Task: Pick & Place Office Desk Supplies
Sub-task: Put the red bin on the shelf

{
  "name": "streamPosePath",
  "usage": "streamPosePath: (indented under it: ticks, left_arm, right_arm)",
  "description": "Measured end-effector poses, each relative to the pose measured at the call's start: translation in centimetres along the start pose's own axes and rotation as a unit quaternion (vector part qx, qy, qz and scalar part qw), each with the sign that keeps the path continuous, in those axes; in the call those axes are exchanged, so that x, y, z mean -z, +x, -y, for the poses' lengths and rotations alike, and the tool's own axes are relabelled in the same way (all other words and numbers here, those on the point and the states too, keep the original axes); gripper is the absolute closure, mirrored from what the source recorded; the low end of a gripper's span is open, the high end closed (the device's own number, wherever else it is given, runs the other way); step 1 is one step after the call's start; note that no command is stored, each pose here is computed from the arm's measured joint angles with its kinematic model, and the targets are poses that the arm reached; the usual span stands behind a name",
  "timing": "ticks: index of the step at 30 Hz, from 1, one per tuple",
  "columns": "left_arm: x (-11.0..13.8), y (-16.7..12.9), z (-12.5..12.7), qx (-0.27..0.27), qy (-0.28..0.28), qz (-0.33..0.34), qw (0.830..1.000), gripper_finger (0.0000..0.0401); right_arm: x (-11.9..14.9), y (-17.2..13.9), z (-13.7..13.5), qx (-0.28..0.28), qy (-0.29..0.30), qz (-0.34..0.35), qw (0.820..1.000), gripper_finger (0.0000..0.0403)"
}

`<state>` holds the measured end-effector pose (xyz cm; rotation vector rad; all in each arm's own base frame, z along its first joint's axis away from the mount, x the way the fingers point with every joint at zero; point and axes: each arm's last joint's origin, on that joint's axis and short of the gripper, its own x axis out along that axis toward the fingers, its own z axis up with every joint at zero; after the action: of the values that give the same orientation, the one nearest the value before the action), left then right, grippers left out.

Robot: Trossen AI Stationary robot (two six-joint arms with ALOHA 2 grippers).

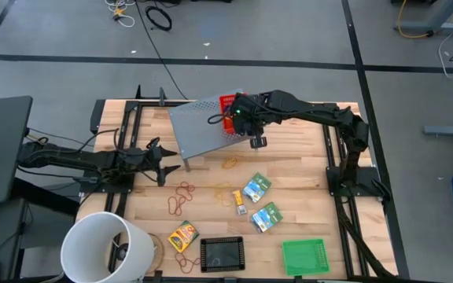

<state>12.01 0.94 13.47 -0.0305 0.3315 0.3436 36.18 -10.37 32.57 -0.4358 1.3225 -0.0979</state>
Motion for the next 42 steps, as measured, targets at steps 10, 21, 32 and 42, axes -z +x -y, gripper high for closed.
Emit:
streamPosePath:
  ticks: [10,21,32,42]
  left_arm:
    - [0.0,0.0,0.0,0.0,0.001,0.0,1.0,0.0139]
    - [0.0,0.0,0.0,0.0,0.002,0.0,1.0,0.0139]
    - [0.0,0.0,0.0,0.0,0.002,0.0,1.0,0.0139]
    - [0.0,0.0,0.0,0.0,0.002,0.0,1.0,0.0139]
  right_arm:
    - [-0.6,-0.3,-1.0,0.012,-0.016,0.0,1.0,0.0253]
    - [-1.0,-0.8,-1.9,0.077,-0.024,-0.033,0.996,0.0252]
    - [-0.7,-0.8,-1.8,0.101,-0.017,-0.057,0.993,0.0252]
    - [-0.7,-0.8,-1.7,0.122,-0.016,-0.068,0.99,0.0252]
